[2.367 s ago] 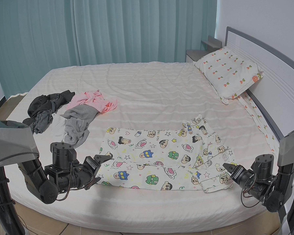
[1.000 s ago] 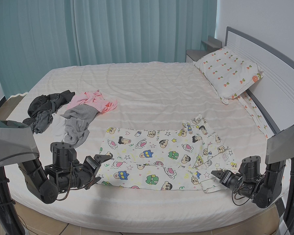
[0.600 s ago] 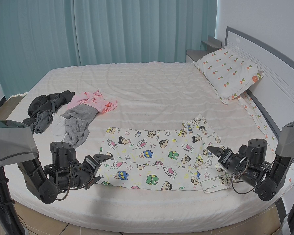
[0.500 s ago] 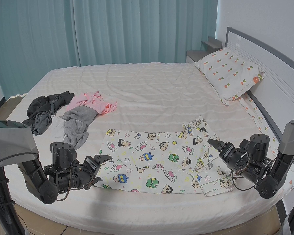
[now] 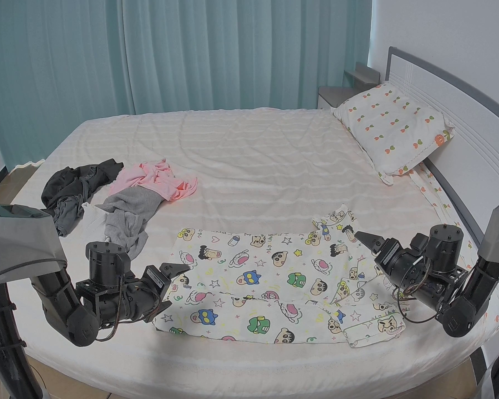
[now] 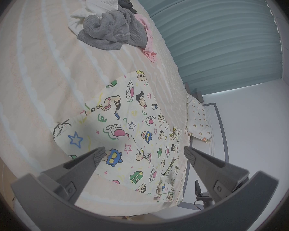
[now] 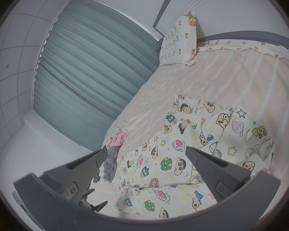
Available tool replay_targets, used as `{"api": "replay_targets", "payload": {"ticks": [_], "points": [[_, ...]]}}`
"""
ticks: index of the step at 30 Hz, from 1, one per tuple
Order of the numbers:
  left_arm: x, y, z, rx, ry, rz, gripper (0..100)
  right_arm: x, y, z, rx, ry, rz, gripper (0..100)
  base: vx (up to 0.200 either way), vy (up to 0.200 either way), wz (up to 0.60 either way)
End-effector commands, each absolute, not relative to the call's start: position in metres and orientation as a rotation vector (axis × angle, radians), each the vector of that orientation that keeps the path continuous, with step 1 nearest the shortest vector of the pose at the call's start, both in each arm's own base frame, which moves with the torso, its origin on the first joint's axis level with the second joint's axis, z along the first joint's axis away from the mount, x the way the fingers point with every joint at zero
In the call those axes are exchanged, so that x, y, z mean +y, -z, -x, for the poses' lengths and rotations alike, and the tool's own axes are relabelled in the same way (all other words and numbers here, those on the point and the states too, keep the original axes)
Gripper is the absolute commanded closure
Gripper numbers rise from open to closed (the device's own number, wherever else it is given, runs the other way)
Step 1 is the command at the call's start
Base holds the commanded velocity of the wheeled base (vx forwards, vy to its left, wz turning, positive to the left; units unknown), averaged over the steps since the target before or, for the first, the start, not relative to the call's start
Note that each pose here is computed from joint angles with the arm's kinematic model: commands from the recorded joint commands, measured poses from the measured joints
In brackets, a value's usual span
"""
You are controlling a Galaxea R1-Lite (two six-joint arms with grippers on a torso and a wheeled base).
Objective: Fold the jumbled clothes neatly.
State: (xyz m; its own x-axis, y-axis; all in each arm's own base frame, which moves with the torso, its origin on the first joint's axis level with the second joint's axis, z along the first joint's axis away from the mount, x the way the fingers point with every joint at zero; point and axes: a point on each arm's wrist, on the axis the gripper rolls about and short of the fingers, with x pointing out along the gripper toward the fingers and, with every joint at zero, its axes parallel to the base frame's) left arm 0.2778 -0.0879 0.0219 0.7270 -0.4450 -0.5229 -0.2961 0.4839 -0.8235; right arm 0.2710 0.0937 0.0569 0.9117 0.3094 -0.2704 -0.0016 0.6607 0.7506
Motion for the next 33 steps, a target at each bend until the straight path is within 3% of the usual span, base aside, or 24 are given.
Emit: {"api": "replay_targets", "payload": {"ticks": [1,9,21,27,33], "points": [[-0.088,-0.0213,-0.2778,0.794,0.102,1.093,0,0.0937,-0.0574,-0.2702,0.396,-0.183,-0.834,0,0.0,-0.2,0.0],[-0.0884,-0.0213,-0.2777,0.794,0.102,1.092,0,0.0942,-0.0565,-0.2702,0.4,-0.183,-0.833,0,0.0,-0.2,0.0],[-0.0861,-0.0239,-0.2779,0.782,0.097,1.103,0,0.0957,-0.0532,-0.2692,0.414,-0.186,-0.817,0,0.0,0.0,0.0],[-0.0861,-0.0239,-0.2779,0.782,0.097,1.103,0,0.0956,-0.053,-0.2689,0.416,-0.185,-0.817,0,0.2,0.0,0.0],[-0.0842,-0.0256,-0.2806,0.744,0.074,1.089,0,0.0967,-0.048,-0.2693,0.433,-0.179,-0.811,0,0.0,0.0,0.0]]}}
